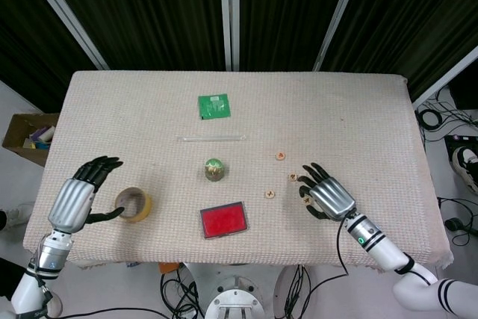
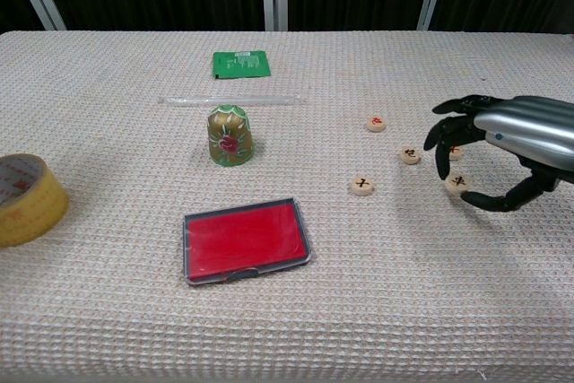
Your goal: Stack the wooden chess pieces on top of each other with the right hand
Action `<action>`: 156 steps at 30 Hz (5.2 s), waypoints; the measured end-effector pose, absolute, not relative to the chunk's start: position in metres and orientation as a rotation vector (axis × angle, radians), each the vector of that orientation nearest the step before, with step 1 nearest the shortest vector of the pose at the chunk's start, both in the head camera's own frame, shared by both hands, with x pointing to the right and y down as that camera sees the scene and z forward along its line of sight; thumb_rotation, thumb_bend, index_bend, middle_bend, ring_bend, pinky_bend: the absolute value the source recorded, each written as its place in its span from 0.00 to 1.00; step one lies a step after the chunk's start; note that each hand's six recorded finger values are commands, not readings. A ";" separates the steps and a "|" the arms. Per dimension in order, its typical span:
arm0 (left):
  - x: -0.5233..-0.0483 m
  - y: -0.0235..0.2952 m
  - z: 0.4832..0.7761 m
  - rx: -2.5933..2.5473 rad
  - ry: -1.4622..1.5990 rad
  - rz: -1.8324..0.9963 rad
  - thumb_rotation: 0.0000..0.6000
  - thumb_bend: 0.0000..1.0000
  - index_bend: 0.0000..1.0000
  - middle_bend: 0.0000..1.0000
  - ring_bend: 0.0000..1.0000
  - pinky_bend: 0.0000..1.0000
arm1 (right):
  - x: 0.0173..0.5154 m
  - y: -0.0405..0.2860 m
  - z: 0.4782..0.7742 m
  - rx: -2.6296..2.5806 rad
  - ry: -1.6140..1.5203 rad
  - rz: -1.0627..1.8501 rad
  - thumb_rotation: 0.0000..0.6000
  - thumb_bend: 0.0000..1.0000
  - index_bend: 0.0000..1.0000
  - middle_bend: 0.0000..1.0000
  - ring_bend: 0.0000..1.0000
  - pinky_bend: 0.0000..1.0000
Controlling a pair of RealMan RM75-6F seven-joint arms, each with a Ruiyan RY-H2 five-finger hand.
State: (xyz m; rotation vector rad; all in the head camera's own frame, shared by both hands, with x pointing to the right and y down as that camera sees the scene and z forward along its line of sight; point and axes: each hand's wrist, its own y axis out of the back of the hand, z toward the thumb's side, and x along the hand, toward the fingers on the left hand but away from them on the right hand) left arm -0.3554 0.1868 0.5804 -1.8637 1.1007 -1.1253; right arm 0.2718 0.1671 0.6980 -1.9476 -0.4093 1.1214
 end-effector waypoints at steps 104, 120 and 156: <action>-0.361 0.195 0.585 -1.884 1.124 -1.145 1.00 0.06 0.17 0.14 0.12 0.20 | 0.235 0.112 0.746 -1.865 -0.348 1.260 1.00 0.30 0.44 0.25 0.00 0.05; -0.362 0.194 0.583 -1.878 1.121 -1.148 1.00 0.06 0.17 0.14 0.12 0.20 | 0.237 0.109 0.728 -1.870 -0.389 1.207 1.00 0.36 0.51 0.27 0.00 0.05; -0.366 0.198 0.586 -1.887 1.129 -1.156 1.00 0.06 0.17 0.14 0.12 0.20 | 0.176 0.139 0.713 -1.873 -0.197 1.017 1.00 0.36 0.47 0.26 0.00 0.05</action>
